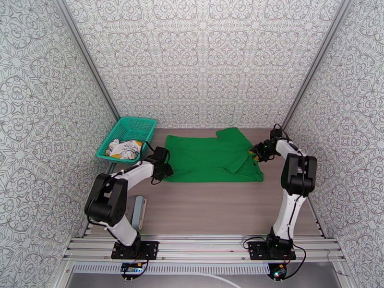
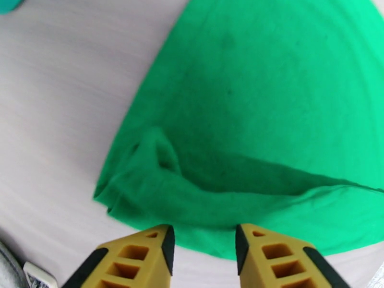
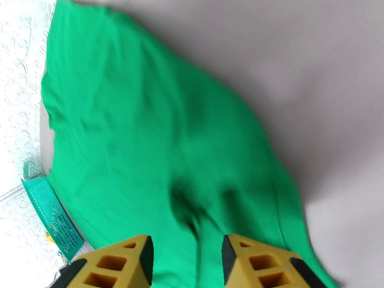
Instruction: Fold and stack the mixed laundry pile
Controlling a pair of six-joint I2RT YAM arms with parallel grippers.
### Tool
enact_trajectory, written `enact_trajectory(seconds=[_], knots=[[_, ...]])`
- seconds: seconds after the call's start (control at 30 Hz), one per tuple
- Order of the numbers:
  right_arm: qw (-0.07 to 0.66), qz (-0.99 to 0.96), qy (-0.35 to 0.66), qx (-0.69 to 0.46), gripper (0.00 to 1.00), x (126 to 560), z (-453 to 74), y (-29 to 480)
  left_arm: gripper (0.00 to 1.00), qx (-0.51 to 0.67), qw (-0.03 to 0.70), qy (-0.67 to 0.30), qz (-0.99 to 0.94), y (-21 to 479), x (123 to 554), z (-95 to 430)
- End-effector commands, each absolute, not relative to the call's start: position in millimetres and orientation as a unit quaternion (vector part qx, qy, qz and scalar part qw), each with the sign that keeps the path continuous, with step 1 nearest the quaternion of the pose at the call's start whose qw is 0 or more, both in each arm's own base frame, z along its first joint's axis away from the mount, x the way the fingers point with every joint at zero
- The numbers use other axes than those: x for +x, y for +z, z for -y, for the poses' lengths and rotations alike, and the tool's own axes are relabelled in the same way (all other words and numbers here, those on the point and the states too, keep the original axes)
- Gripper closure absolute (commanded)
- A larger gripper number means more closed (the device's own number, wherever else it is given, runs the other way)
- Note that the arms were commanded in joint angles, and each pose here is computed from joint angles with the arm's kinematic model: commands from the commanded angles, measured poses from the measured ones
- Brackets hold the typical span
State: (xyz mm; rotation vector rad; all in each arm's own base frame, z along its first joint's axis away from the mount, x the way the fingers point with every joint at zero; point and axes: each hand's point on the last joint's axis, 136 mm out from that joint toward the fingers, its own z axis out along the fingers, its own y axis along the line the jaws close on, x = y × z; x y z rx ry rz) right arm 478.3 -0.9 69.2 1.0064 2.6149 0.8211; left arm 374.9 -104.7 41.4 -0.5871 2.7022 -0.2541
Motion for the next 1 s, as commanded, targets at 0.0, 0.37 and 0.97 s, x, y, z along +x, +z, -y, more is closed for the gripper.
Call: enact_trajectory(seconds=[0.0,0.37,0.97], knots=[[0.142,-0.897,0.269,0.321,0.56,461.7,-4.1,93.2,0.60,-0.193,0.208,-0.120,-0.951,55.1,402.3,120.8],[0.132,-0.906,0.265,0.302,0.55,428.2,-23.2,86.9,0.49,-0.230,0.199,-0.112,-0.946,37.4,426.4,107.4],[0.089,-0.910,0.315,0.255,0.46,408.3,-100.9,57.7,0.40,-0.256,0.182,-0.090,-0.945,16.9,408.4,80.7]])
